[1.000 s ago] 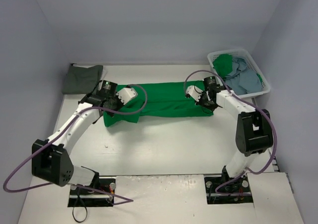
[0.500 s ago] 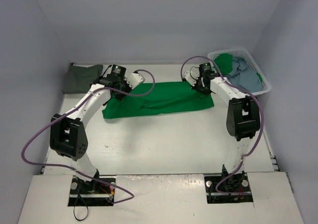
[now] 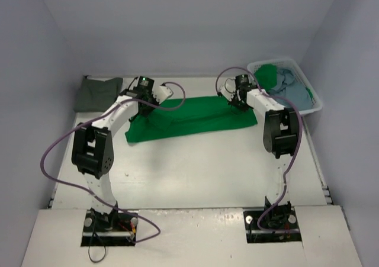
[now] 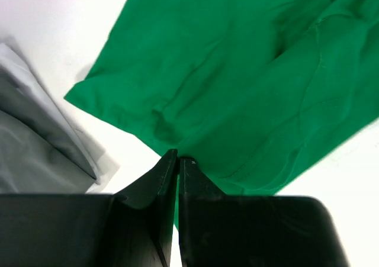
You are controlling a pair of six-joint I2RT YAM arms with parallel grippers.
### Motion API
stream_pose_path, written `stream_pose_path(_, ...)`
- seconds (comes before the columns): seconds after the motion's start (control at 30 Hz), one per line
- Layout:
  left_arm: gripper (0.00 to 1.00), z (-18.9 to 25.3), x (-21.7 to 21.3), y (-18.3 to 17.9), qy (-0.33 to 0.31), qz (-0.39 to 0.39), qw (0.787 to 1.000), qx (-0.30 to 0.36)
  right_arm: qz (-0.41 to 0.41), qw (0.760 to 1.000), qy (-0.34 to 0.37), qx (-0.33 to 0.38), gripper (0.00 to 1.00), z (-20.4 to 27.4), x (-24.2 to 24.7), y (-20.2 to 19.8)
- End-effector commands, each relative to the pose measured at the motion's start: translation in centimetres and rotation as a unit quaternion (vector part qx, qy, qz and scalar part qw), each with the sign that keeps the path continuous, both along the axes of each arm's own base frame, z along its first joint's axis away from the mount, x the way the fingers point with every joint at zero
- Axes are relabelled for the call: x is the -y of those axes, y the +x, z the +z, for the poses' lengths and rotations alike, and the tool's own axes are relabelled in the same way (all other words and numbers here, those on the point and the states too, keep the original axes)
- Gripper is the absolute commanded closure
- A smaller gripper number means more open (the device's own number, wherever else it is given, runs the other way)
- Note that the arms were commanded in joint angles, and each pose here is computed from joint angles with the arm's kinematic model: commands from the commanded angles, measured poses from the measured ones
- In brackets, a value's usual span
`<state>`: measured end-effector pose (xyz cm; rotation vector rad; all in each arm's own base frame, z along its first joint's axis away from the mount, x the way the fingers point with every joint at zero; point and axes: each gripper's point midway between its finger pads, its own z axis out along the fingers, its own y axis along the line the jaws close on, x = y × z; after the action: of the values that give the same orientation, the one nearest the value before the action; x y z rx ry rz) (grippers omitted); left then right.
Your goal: Fold and stack the t-shirts
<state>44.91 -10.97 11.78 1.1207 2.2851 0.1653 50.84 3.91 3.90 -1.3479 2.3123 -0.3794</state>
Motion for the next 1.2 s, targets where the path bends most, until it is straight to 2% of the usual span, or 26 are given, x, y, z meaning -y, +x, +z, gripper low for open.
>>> stream_pose_path(0.0, 1.00, 4.8, -1.2, 3.7, 0.003, 0.032, 0.995, 0.096, -0.023, 0.999, -0.006, 0.046, 1.00, 3.0, 0.9, 2.3)
stream_pose_path(0.4, 1.00, 6.1, -2.2, 6.5, -0.010, 0.069, 0.988, 0.138, -0.050, 0.996, 0.004, 0.079, 1.00, 4.5, 1.3, 4.8)
stream_pose_path(0.57, 1.00, 5.2, -2.4, 8.0, -0.004, 0.081, 0.987, 0.138, -0.062, 0.994, 0.006, 0.092, 1.00, 4.5, 1.3, 6.2)
stream_pose_path(0.9, 1.00, 1.9, -3.1, 10.4, 0.029, 0.110, 0.985, 0.127, -0.072, 0.994, 0.007, 0.077, 1.00, 1.2, 0.9, 7.1)
stream_pose_path(1.1, 1.00, 0.3, -4.2, 11.3, 0.059, 0.137, 0.980, 0.130, -0.093, 0.991, 0.004, 0.094, 0.84, 1.0, 1.3, 7.4)
stream_pose_path(1.17, 1.00, -0.4, -4.4, 11.4, 0.066, 0.140, 0.980, 0.128, -0.100, 0.990, 0.003, 0.104, 0.75, 1.2, 1.3, 7.4)
